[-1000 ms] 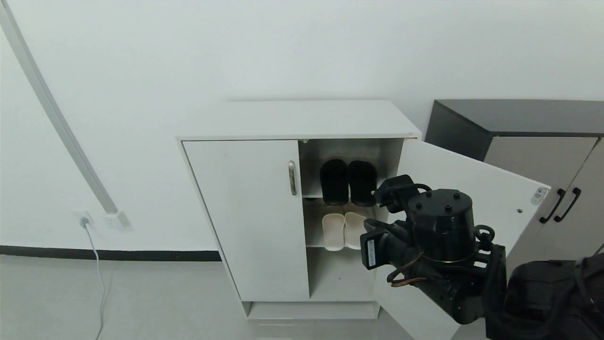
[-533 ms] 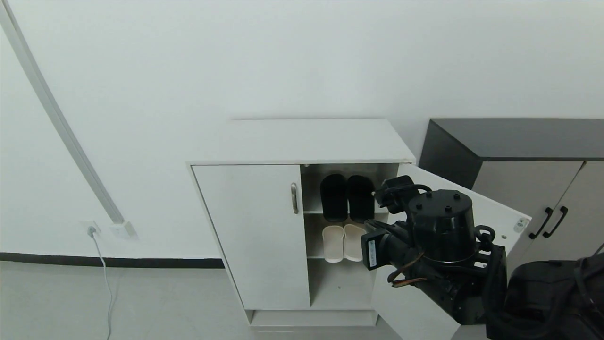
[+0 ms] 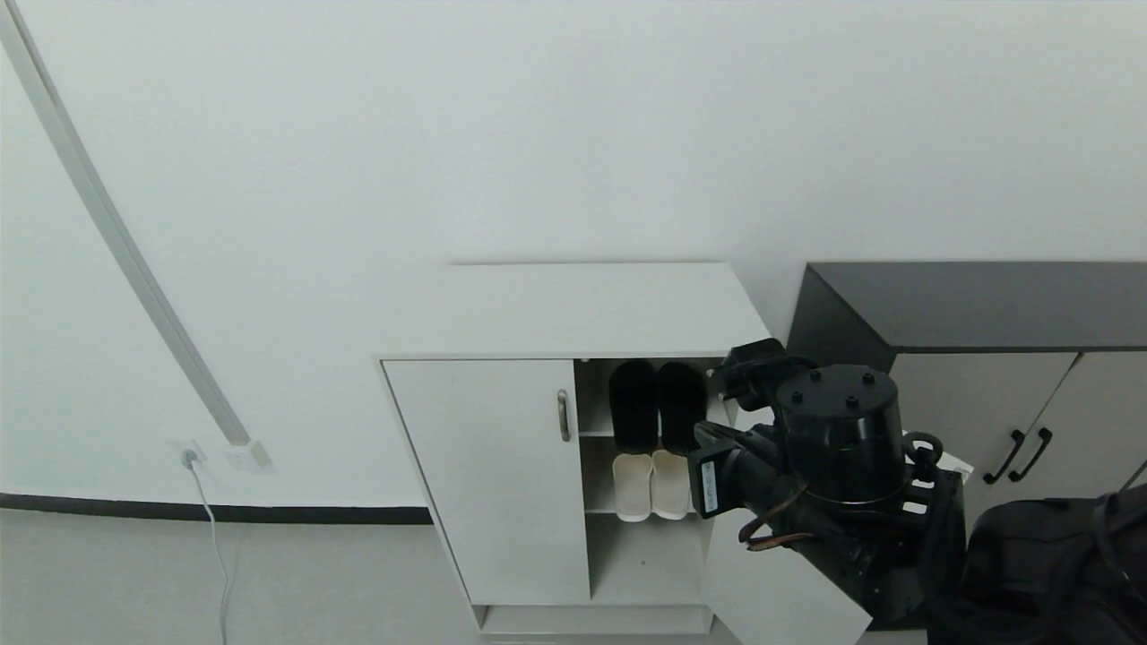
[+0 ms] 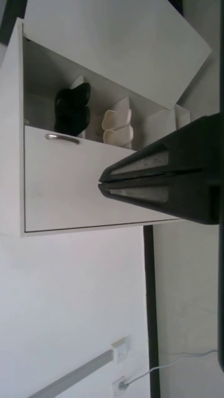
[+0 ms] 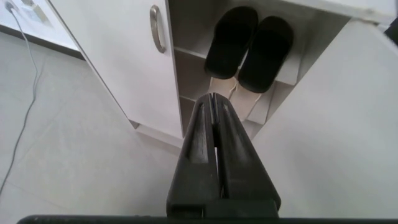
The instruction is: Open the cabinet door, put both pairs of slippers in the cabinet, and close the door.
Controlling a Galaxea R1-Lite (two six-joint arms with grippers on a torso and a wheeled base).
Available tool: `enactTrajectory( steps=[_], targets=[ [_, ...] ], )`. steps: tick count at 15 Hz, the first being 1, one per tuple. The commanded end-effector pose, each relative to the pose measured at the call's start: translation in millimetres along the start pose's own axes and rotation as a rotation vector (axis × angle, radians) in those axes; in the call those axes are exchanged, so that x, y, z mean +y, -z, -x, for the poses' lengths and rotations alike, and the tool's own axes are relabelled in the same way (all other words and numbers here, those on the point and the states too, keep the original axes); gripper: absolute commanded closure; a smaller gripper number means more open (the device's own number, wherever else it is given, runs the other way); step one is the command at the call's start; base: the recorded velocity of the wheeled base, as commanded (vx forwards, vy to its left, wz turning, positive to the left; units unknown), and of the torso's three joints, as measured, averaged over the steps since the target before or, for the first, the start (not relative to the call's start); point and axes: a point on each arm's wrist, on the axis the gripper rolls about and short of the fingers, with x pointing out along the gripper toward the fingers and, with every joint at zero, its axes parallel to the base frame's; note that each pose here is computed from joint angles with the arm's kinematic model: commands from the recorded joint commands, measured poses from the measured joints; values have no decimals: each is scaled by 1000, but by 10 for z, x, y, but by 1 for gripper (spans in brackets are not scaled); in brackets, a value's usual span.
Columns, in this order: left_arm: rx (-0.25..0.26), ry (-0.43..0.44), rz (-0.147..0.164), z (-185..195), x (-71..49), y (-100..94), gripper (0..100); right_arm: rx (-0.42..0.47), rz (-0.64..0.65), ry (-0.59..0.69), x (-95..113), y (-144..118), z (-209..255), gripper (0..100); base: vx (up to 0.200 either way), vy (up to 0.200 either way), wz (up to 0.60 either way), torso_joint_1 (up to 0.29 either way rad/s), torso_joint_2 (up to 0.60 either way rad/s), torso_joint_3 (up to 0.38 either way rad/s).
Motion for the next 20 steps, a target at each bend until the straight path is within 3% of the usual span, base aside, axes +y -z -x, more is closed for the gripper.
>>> enactTrajectory(
  steps=[1, 4, 10, 18, 20],
  targets=[
    [1, 0, 0, -1, 0, 0, 100, 2, 2, 0, -4, 8, 7, 100, 0, 0, 0, 266, -613, -349],
    [1, 0, 0, -1, 0, 0, 100, 3, 6, -6, -17, 27, 29, 100, 0, 0, 0, 207, -473, -256],
    [1, 0, 0, -1, 0, 0, 100, 4, 18, -5, -23, 47, 34, 100, 0, 0, 0, 6, -9, -10],
    [1, 0, 3, -1, 0, 0, 100, 4, 25, 0, -31, 49, 37, 100, 0, 0, -600, 4, 1, 1],
    [1, -2, 5, -1, 0, 0, 100, 4, 25, 3, -36, 49, 35, 100, 0, 0, 0, 0, 0, 0]
  ],
)
